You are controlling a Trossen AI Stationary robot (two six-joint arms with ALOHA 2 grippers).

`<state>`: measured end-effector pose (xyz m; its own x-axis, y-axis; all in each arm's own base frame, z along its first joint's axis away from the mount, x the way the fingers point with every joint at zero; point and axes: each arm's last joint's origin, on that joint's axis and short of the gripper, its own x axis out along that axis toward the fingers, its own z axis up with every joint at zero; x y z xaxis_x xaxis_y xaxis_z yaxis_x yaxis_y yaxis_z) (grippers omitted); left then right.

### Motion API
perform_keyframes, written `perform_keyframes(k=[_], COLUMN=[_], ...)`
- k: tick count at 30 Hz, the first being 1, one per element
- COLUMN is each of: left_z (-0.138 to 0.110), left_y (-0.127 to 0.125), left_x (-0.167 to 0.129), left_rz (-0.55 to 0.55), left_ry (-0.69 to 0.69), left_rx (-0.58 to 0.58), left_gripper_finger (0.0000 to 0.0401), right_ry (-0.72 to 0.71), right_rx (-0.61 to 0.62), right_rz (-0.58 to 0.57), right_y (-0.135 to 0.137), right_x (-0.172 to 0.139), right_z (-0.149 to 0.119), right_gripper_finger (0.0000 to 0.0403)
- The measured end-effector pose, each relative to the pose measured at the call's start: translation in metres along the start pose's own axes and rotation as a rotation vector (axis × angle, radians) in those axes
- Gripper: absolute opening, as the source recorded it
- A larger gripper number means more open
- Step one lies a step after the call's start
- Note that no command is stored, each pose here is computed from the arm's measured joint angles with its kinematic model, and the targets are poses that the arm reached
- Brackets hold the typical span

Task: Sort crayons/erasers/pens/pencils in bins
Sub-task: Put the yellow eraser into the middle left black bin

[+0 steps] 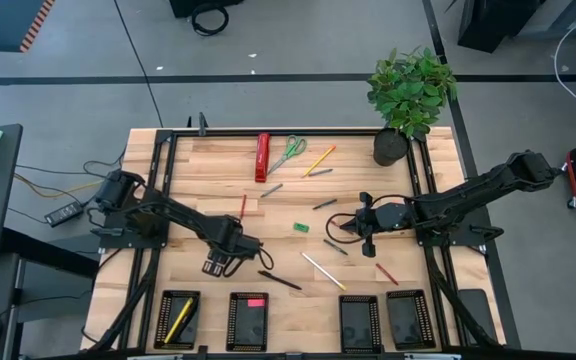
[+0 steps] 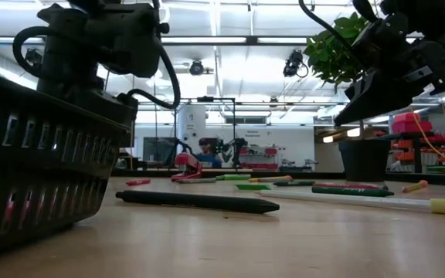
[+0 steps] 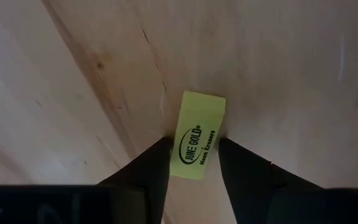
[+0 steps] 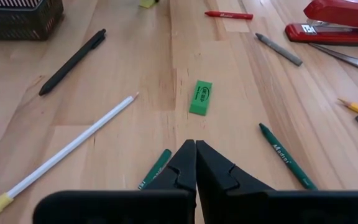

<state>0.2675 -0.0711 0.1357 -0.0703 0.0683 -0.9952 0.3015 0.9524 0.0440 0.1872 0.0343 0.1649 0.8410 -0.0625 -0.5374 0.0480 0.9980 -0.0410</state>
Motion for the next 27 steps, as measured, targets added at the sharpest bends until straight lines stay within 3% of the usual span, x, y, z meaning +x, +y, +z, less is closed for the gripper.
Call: perform_keyframes(k=[9,14,27], left_z=[0.007,0.01,0.046], left_y=[0.001,0.001,-0.003], left_x=[-0.006,-0.014,-0.105], left_rz=[0.006,-0.009,-0.021], left_ry=[-0.05,-0.033,-0.203], left_rx=[-0.063,-0.116,-0.161], left_gripper_finger=[0.0052,0.0035,0.0009], right_ry=[-0.001,-0.001,-0.001], right_rx=[-0.004,-0.004,-0.004], right_rz=[0.0,0.0,0.0], right_y=[0.0,0.0,0.0], right_x=[0.0,0.0,0.0], right_z=[0.0,0.0,0.0], right_gripper_finger=[0.0011,0.0011,0.0011])
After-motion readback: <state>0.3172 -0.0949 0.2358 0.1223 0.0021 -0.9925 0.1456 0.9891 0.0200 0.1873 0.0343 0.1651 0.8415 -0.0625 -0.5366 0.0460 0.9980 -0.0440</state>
